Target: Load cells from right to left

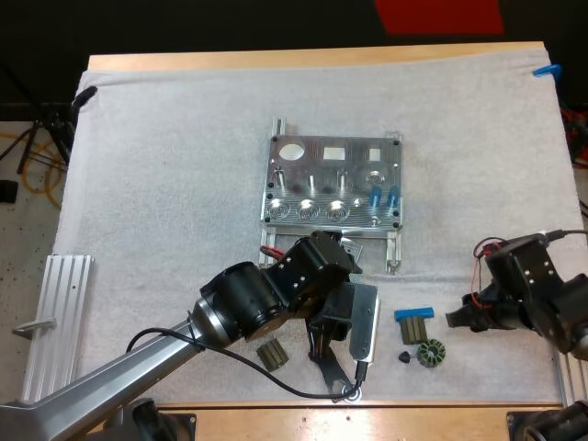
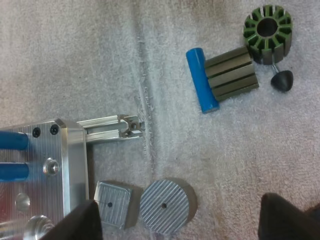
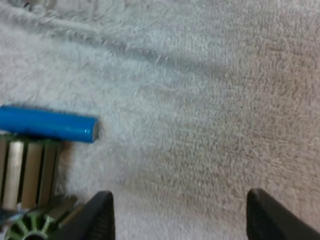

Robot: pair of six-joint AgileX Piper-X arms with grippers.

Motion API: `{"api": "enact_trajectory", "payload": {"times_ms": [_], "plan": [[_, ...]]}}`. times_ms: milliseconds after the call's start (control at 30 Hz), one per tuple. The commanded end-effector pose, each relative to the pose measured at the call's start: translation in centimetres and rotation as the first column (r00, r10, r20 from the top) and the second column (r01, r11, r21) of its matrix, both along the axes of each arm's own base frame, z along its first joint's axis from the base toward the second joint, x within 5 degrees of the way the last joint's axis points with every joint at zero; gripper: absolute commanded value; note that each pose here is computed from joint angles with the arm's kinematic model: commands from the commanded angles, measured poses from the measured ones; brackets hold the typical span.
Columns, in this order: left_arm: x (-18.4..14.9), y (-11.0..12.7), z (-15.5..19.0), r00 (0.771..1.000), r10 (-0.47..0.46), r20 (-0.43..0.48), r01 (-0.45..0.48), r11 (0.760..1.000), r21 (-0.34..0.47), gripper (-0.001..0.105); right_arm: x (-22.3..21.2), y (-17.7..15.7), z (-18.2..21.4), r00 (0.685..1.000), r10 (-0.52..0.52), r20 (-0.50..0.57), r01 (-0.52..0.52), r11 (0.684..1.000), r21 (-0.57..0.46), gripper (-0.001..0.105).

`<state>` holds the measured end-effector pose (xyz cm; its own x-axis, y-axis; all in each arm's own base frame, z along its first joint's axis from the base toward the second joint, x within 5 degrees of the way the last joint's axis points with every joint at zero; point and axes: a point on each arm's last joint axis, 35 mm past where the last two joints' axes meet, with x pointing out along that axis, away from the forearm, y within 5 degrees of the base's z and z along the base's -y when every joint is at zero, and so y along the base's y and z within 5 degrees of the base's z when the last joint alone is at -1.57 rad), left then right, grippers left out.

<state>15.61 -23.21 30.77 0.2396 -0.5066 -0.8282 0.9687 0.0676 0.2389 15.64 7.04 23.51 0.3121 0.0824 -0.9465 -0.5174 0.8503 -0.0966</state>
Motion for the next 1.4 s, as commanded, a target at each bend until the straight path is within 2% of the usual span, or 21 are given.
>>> {"api": "enact_trajectory", "payload": {"times_ms": [0,267,800,1100,1233,1367], "plan": [[-0.1,0.1,0.4,1.0,0.011,-0.004,-0.011,1.0,-0.017,0.064,0.0,0.0,-0.5,1.0,-0.016,0.013,0.016,1.0,0.004,0.056],[-0.1,0.1,0.4,1.0,0.001,-0.016,-0.001,1.0,-0.025,0.064,0.0,-0.2,-2.9,0.998,-0.043,0.04,0.044,0.999,-0.017,0.056],[-0.1,0.1,0.4,1.0,0.001,-0.016,-0.001,1.0,-0.025,0.064,2.7,1.1,-7.6,0.995,-0.05,-0.089,0.044,0.997,-0.07,0.056],[-0.1,0.1,0.4,1.0,0.001,-0.016,-0.001,1.0,-0.025,0.064,2.7,3.4,-7.5,0.999,0.031,-0.014,-0.032,0.999,-0.032,0.056],[-0.2,0.1,0.3,1.0,0.001,-0.023,-0.001,1.0,-0.016,0.064,2.5,3.8,-7.4,0.998,0.045,0.052,-0.038,0.991,-0.128,0.056],[-0.3,0.3,0.2,0.999,0.001,-0.034,-0.001,1.0,0.0,0.064,2.5,3.8,-7.4,0.998,0.047,0.05,-0.04,0.99,-0.133,0.056]]}}
